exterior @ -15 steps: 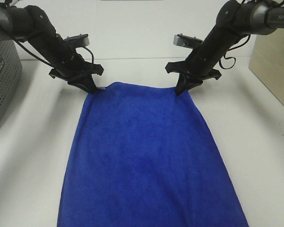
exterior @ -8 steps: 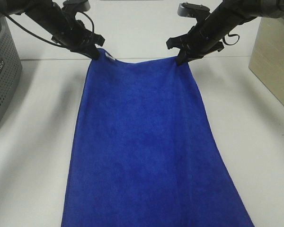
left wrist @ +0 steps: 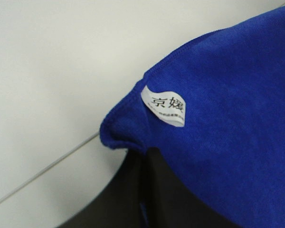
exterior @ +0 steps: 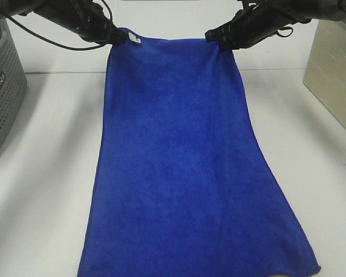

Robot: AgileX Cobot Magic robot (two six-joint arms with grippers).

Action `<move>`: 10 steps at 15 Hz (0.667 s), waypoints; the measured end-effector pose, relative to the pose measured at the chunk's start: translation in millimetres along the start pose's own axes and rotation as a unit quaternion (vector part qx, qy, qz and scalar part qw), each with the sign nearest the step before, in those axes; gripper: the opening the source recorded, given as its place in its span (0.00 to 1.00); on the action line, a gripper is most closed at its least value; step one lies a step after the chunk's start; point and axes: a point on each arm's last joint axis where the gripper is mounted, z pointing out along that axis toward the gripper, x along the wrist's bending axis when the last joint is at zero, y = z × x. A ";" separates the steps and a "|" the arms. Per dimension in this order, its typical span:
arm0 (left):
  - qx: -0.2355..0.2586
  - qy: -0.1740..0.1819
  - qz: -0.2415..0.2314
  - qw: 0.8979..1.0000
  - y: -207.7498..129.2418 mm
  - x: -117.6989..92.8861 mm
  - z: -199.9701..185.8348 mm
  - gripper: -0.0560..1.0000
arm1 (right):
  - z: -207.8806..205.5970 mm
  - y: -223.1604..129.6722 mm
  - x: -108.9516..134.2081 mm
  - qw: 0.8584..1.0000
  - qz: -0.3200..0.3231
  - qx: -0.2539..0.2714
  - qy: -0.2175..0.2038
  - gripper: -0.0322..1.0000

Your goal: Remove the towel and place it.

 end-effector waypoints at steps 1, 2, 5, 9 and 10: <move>-0.008 0.003 0.002 1.000 -1.8 1.1 3.9 0.06 | -0.1 2.9 -1.4 1.000 0.000 -0.016 -0.008 0.05; -0.014 0.008 0.004 1.000 -4.6 2.7 8.7 0.06 | -0.2 5.7 -2.8 0.999 -0.001 -0.031 -0.015 0.05; -0.023 0.020 0.017 0.999 -16.4 0.6 27.6 0.06 | 9.9 0.0 -6.8 0.999 0.001 -0.038 -0.025 0.05; -0.030 0.029 0.029 0.999 -26.2 -8.9 45.4 0.06 | 33.1 -20.5 -13.0 0.999 0.007 -0.022 -0.032 0.05; -0.033 0.033 0.030 0.998 -27.8 -9.3 48.2 0.06 | 37.6 -24.1 -14.6 0.999 0.008 -0.023 -0.035 0.05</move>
